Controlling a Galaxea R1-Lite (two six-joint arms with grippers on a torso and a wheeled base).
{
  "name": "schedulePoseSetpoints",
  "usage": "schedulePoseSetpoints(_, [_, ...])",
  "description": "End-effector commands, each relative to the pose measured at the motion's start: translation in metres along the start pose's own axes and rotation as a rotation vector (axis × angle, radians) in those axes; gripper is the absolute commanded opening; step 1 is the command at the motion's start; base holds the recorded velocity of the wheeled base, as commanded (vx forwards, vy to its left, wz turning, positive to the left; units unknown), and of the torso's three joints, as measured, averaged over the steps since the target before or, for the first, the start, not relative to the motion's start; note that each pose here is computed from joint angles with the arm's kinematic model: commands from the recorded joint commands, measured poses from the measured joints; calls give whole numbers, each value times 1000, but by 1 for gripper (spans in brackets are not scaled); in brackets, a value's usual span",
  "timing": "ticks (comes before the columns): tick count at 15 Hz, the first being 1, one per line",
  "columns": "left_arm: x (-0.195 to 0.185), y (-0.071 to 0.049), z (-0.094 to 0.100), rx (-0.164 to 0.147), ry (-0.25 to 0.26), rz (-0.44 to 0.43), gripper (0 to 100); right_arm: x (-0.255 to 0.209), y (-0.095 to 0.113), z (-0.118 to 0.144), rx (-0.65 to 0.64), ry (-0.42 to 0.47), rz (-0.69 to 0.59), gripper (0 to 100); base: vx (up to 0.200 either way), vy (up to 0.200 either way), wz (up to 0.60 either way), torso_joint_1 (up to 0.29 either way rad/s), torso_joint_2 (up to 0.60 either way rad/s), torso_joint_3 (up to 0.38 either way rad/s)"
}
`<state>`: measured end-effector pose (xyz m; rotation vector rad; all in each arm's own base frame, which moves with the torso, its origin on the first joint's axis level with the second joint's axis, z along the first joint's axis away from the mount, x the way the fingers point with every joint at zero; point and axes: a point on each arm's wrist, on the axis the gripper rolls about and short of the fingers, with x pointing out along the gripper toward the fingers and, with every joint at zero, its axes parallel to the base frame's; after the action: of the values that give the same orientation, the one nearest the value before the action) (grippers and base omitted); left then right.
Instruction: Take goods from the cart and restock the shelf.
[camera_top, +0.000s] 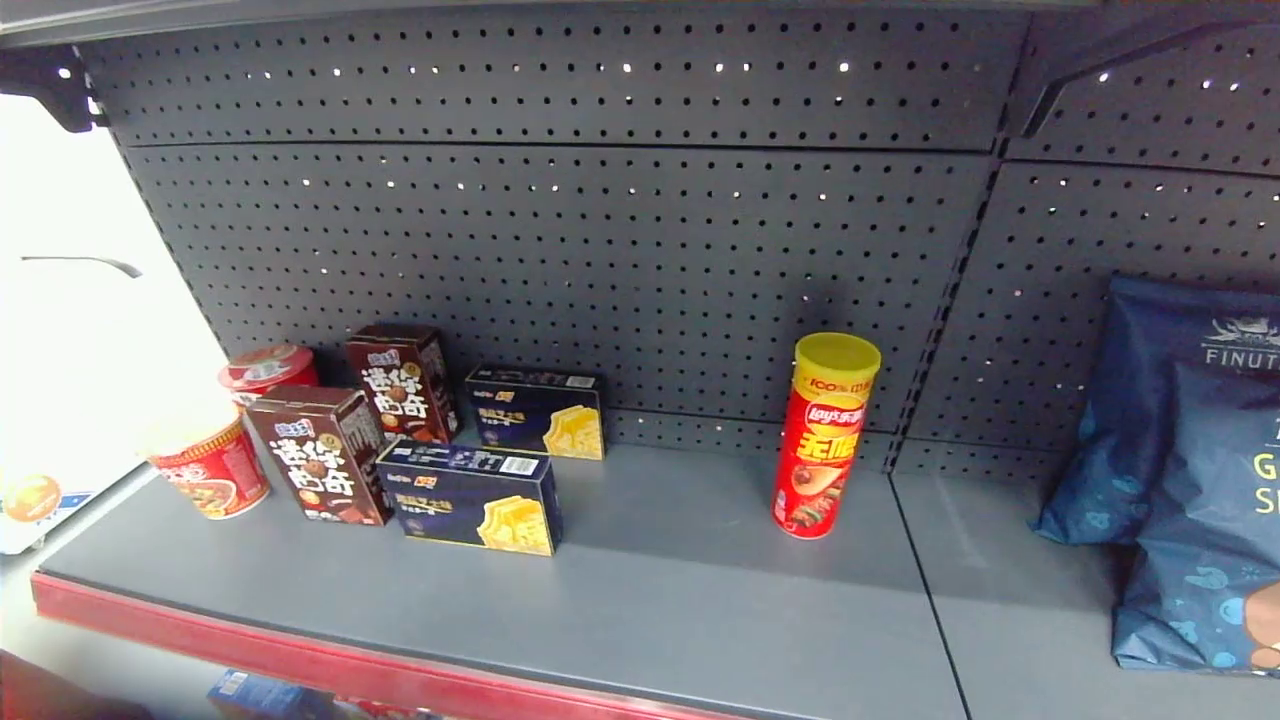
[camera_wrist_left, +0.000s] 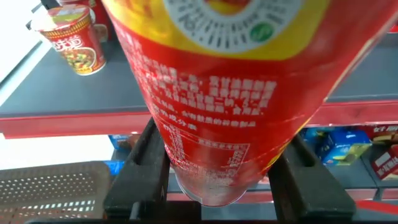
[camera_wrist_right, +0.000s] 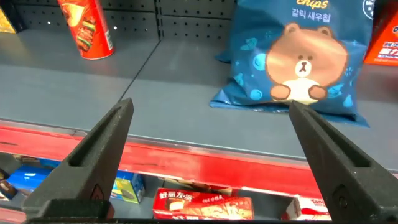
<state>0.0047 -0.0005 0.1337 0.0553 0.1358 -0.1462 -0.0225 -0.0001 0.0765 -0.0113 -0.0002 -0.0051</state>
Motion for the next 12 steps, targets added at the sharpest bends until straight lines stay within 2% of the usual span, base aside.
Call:
schedulePoseSetpoints(1, [0, 0, 0, -6, 0, 2, 0, 0, 0, 0, 1, 0, 1, 100, 0, 0, 0, 0, 0, 0])
schedulePoseSetpoints(8, [-3, 0, -2, -25, -21, 21, 0, 0, 0, 0, 2, 0, -3, 100, 0, 0, 0, 0, 0, 0])
schedulePoseSetpoints(11, [-5, 0, -10, -20, -25, 26, 0, 0, 0, 0, 1, 0, -4, 100, 0, 0, -600, -4, 2, -1])
schedulePoseSetpoints(12, [-7, 0, -12, -13, -22, 46, 0, 0, 0, 0, 1, 0, -4, 100, 0, 0, 0, 0, 0, 0])
